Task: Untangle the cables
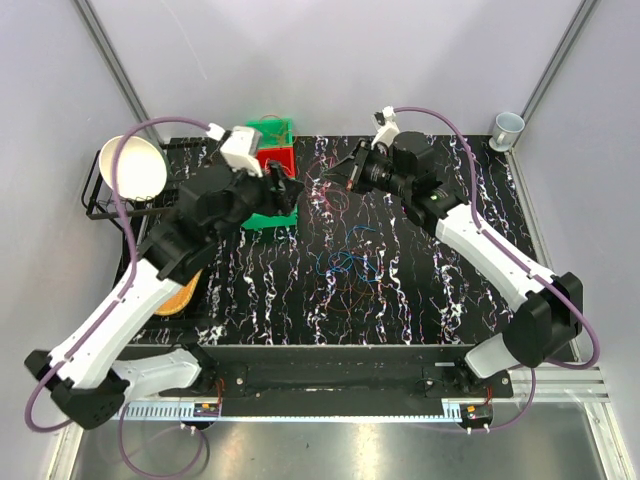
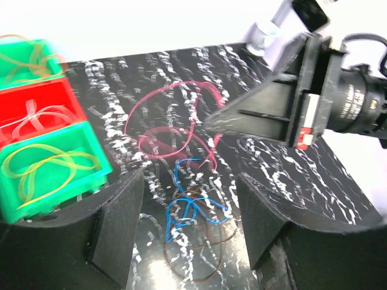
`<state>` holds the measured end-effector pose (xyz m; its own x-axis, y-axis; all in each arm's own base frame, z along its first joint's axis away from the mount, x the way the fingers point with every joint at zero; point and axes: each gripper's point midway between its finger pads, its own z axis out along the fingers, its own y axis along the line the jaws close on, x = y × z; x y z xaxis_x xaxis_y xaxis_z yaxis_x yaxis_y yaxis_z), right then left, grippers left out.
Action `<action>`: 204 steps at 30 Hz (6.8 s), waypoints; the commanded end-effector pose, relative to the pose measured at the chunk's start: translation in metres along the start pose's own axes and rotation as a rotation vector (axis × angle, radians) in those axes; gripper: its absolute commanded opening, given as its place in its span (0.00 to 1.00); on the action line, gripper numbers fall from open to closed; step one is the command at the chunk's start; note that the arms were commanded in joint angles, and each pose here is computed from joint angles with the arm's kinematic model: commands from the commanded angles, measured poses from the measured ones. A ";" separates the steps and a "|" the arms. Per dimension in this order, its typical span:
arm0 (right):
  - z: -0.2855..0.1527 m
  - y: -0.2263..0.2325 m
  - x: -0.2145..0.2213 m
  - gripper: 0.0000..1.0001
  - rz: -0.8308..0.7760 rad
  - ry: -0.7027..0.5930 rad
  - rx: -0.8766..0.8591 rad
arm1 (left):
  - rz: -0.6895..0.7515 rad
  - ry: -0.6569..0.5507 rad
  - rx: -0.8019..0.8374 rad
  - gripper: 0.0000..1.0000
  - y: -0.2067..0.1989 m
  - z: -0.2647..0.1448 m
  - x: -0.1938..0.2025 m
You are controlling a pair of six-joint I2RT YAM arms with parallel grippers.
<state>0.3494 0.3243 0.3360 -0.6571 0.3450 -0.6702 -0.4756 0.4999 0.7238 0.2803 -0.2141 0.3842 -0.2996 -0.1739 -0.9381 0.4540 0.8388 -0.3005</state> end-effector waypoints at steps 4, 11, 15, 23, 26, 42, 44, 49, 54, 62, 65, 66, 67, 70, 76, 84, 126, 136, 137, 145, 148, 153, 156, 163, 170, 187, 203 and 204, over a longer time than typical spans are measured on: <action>-0.018 0.020 -0.014 0.00 0.014 -0.056 -0.026 | 0.071 0.016 0.101 0.66 -0.034 0.041 0.012; -0.026 0.023 -0.012 0.00 0.014 -0.058 -0.034 | 0.109 0.040 0.085 0.67 -0.042 0.064 0.025; -0.032 0.026 -0.010 0.00 0.014 -0.061 -0.041 | 0.116 0.044 0.064 0.62 -0.041 0.072 0.029; -0.034 0.028 -0.002 0.00 0.039 -0.038 -0.063 | 0.129 0.013 0.049 0.34 -0.041 0.083 0.027; -0.033 0.032 0.002 0.00 0.069 -0.030 -0.101 | 0.128 0.005 0.050 0.26 -0.043 0.086 0.027; -0.047 -0.085 -0.018 0.82 0.073 -0.138 0.177 | 0.183 -0.064 -0.112 0.00 -0.019 0.067 -0.011; -0.050 -0.104 -0.015 0.83 0.070 -0.147 0.228 | 0.185 -0.074 -0.125 0.00 -0.017 0.066 -0.016; -0.058 -0.159 -0.007 0.86 0.022 -0.202 0.430 | 0.197 -0.096 -0.159 0.00 -0.015 0.067 -0.031; -0.054 -0.194 0.006 0.85 0.013 -0.210 0.509 | 0.223 -0.100 -0.186 0.00 -0.014 0.076 -0.041; -0.043 -0.227 0.033 0.83 0.023 -0.165 0.543 | 0.244 -0.160 -0.253 0.00 -0.003 0.088 -0.082; -0.042 -0.230 0.038 0.83 0.017 -0.165 0.530 | 0.233 -0.181 -0.273 0.00 0.008 0.094 -0.097; -0.041 -0.229 0.036 0.83 0.011 -0.174 0.524 | 0.228 -0.197 -0.275 0.00 0.009 0.094 -0.106; -0.042 -0.232 0.039 0.83 0.010 -0.173 0.528 | 0.228 -0.194 -0.275 0.00 0.012 0.100 -0.106; -0.041 -0.235 0.042 0.83 0.007 -0.181 0.519 | 0.222 -0.212 -0.287 0.00 0.024 0.109 -0.119; -0.034 -0.242 0.051 0.83 0.012 -0.160 0.506 | 0.210 -0.262 -0.315 0.00 0.058 0.127 -0.142; -0.027 -0.250 0.059 0.83 0.023 -0.132 0.505 | 0.178 -0.296 -0.377 0.00 0.116 0.151 -0.164; -0.016 -0.248 0.068 0.82 0.053 -0.082 0.463 | 0.011 -0.023 -0.567 0.00 0.243 0.215 0.021; -0.016 -0.247 0.068 0.82 0.055 -0.078 0.455 | -0.036 0.042 -0.606 0.00 0.267 0.241 0.044; -0.015 -0.246 0.068 0.82 0.055 -0.077 0.454 | -0.047 0.042 -0.612 0.00 0.269 0.242 0.045; -0.015 -0.247 0.069 0.82 0.058 -0.075 0.454 | -0.122 0.032 -0.678 0.00 0.295 0.251 0.064; -0.014 -0.248 0.070 0.82 0.059 -0.072 0.456 | -0.155 0.026 -0.663 0.00 0.297 0.252 0.071; -0.013 -0.250 0.071 0.82 0.063 -0.069 0.457 | -0.210 0.027 -0.657 0.00 0.290 0.239 0.088; -0.012 -0.250 0.073 0.82 0.066 -0.062 0.453 | -0.250 -0.016 -0.650 0.00 0.286 0.223 0.096; -0.010 -0.249 0.075 0.82 0.076 -0.053 0.442 | -0.289 0.036 -0.666 0.00 0.287 0.217 0.123; -0.011 -0.247 0.073 0.82 0.075 -0.057 0.441 | -0.272 0.069 -0.657 0.00 0.289 0.233 0.120; -0.009 -0.248 0.074 0.82 0.078 -0.048 0.442 | -0.246 0.157 -0.679 0.00 0.309 0.278 0.131; -0.005 -0.251 0.080 0.82 0.094 -0.025 0.435 | -0.253 0.164 -0.697 0.22 0.312 0.267 0.141; -0.005 -0.252 0.079 0.82 0.093 -0.028 0.436 | -0.249 0.145 -0.688 0.25 0.308 0.265 0.130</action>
<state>0.4025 0.2141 0.0822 -0.6921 0.4129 -0.5921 -0.0766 0.7736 0.6291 0.5937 -0.1167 0.0729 -0.5363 -0.3619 -0.7625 -0.2864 0.9279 -0.2389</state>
